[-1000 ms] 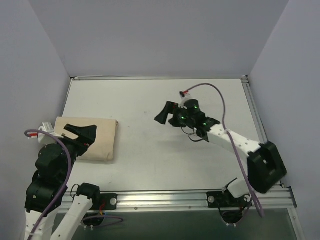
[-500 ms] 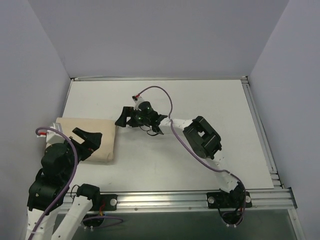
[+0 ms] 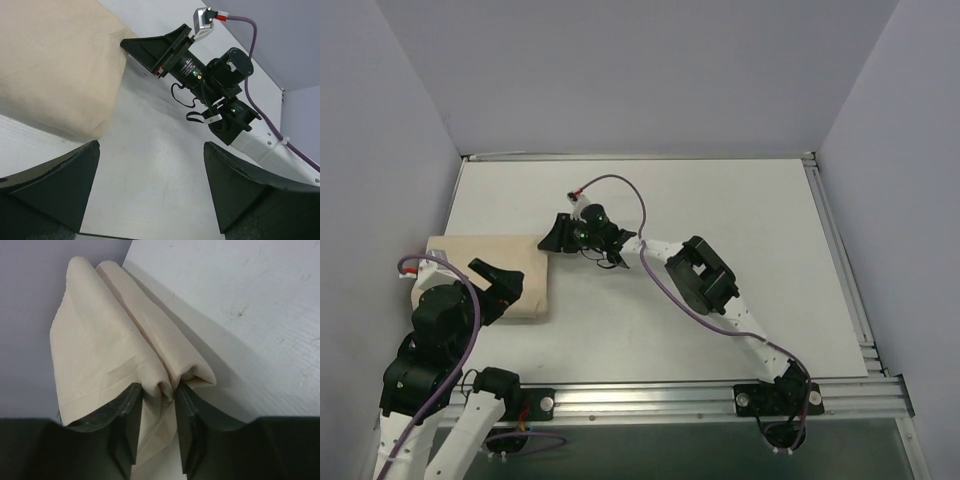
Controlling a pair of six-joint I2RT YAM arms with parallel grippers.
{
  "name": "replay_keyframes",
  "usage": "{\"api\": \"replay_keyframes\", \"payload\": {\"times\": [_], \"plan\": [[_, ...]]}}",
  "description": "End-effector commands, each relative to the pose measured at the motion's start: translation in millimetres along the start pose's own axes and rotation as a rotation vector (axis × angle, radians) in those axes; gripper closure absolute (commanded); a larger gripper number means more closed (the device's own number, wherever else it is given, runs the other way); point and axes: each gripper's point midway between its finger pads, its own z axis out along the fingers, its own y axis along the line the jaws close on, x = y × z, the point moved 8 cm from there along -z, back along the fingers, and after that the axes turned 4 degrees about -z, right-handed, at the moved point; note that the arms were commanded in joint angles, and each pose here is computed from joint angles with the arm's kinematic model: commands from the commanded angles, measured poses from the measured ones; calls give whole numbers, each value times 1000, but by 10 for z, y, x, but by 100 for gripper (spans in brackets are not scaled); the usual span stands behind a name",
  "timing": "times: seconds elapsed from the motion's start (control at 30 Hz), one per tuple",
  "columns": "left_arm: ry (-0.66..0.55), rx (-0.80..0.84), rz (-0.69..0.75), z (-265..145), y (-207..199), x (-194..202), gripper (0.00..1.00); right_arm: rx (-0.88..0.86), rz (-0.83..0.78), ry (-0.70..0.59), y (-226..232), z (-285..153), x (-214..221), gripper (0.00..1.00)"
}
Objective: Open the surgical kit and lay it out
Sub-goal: Open the surgical kit at the center of the board.
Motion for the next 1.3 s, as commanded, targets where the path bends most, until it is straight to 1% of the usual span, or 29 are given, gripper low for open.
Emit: {"api": "replay_keyframes", "payload": {"times": [0.0,0.03,0.1,0.17,0.23,0.27,0.33,0.37,0.47,0.5,0.53,0.6,0.67,0.7,0.73,0.77,0.8,0.83,0.87,0.9,0.93,0.97,1.03,1.07,1.13,1.17,1.2,1.23,1.27], "plan": [[35,-17,-9,94,-16,42,6,-118,-3,-89,223,-5,-207,74],[45,-12,-6,110,-22,55,6,-116,4,-99,178,-40,-236,88],[69,-16,-7,164,-27,90,6,-135,18,-114,161,-72,-292,100],[87,-27,-5,210,-27,114,3,-129,36,-132,60,-152,-357,100],[101,-33,-15,243,-27,137,0,-120,48,-189,56,-273,-495,100],[110,-41,-17,279,-30,152,6,-74,75,-192,-140,-378,-450,100],[134,-36,-23,352,-54,185,6,-68,77,-262,-156,-576,-599,100],[157,-57,-22,418,-59,211,7,-1,111,-260,-398,-726,-525,100],[228,-72,-27,591,-93,299,8,36,135,-340,-487,-1079,-649,100],[238,-60,-32,644,-122,312,9,82,156,-348,-670,-1266,-569,100],[264,-64,-42,695,-117,357,10,85,148,-383,-616,-1414,-662,100],[282,-58,-53,828,-156,390,13,150,171,-395,-772,-1704,-512,100],[303,-68,-59,966,-138,459,18,175,162,-451,-690,-1955,-568,100],[290,-56,-66,1043,-161,461,21,198,166,-463,-695,-2060,-541,100],[293,-60,-72,1103,-156,481,33,228,174,-477,-665,-2252,-470,100],[324,-85,-70,1218,-111,561,39,262,180,-501,-672,-2342,-438,100],[315,-49,-75,1318,-153,572,45,298,190,-505,-673,-2434,-374,100],[339,-31,-79,1380,-152,627,50,328,198,-508,-625,-2584,-265,100],[365,-43,-79,1493,-113,704,66,362,206,-512,-633,-2655,-210,100],[376,-15,-84,1573,-103,769,72,402,215,-520,-644,-2730,-150,100],[386,-7,-84,1632,-92,808,78,385,216,-538,-525,-2802,-133,100],[413,-22,-82,1724,-43,888,90,415,236,-510,-555,-2874,50,100],[408,-3,-60,1845,-51,917,96,402,214,-505,-422,-2950,121,100],[416,-31,-51,1952,-7,967,97,421,215,-443,-381,-2942,304,100],[397,-65,-18,2091,-8,945,97,429,190,-438,-233,-2972,369,100],[422,-120,-1,2212,74,1018,97,444,182,-392,-167,-2953,507,100],[429,-132,11,2294,81,1028,98,451,178,-384,-133,-2973,570,100],[417,-116,48,2396,-4,973,98,464,170,-413,-84,-3013,565,100],[451,-163,64,2545,78,1076,98,477,172,-403,-80,-3030,621,100]]}}
